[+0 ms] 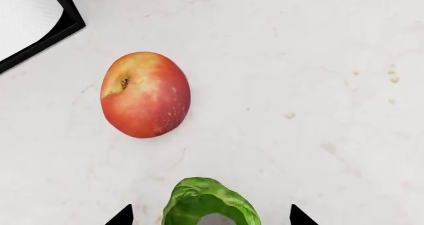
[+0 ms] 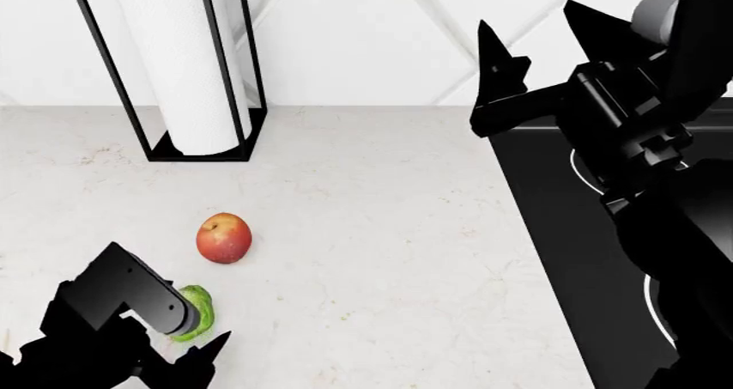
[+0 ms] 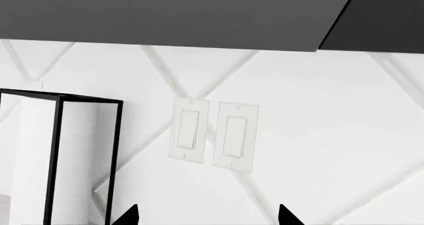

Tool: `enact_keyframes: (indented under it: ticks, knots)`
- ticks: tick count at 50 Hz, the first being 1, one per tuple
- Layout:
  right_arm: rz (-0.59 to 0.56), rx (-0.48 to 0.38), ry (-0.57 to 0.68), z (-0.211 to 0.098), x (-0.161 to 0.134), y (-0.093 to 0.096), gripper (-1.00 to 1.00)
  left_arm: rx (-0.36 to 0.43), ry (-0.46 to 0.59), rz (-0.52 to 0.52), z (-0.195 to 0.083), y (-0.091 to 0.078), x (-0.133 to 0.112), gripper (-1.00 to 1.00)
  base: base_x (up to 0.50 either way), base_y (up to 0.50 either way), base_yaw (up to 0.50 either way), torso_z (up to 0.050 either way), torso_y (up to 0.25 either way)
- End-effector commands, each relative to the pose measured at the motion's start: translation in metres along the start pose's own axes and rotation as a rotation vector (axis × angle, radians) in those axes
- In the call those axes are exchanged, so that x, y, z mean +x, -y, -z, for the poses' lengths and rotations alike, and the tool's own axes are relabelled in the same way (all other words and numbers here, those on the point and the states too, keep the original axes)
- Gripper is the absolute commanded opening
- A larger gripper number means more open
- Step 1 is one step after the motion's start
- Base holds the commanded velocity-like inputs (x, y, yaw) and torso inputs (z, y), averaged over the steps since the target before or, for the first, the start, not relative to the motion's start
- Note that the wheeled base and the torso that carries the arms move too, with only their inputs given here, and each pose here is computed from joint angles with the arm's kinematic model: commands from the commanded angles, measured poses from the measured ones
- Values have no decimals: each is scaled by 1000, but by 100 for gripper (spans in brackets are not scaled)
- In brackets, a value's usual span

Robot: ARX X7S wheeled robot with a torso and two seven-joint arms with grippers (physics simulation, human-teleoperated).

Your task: Pick the brussel sprout, peach from the counter and place them in the cabinet. Then close the cabinet.

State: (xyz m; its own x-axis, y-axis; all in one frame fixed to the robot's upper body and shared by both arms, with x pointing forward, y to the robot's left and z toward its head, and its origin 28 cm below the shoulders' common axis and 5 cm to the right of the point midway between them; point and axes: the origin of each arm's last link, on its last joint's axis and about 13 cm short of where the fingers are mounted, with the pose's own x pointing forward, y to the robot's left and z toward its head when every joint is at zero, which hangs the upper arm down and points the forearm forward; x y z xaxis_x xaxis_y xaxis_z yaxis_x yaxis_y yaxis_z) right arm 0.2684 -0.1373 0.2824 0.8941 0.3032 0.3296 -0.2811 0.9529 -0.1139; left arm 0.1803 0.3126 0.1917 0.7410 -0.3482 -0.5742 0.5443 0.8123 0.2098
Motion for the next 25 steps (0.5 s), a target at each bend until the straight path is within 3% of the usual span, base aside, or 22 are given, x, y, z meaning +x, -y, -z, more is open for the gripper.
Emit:
enact_keyframes:
  ticks: [1,12,25]
  knots:
    - [1,2,-1,2,0,0,100,-4,-26,11,5,1,2,-100,0,0,0,0,0]
    - [2,2,-5,2,0,0,100,-5,-2,8,0,1,0,-100,0,0,0,0,0]
    - [1,-1,-1,-3,-1,0,100,30,129,11,-26,4,-18,-100,0,0,0,0,0]
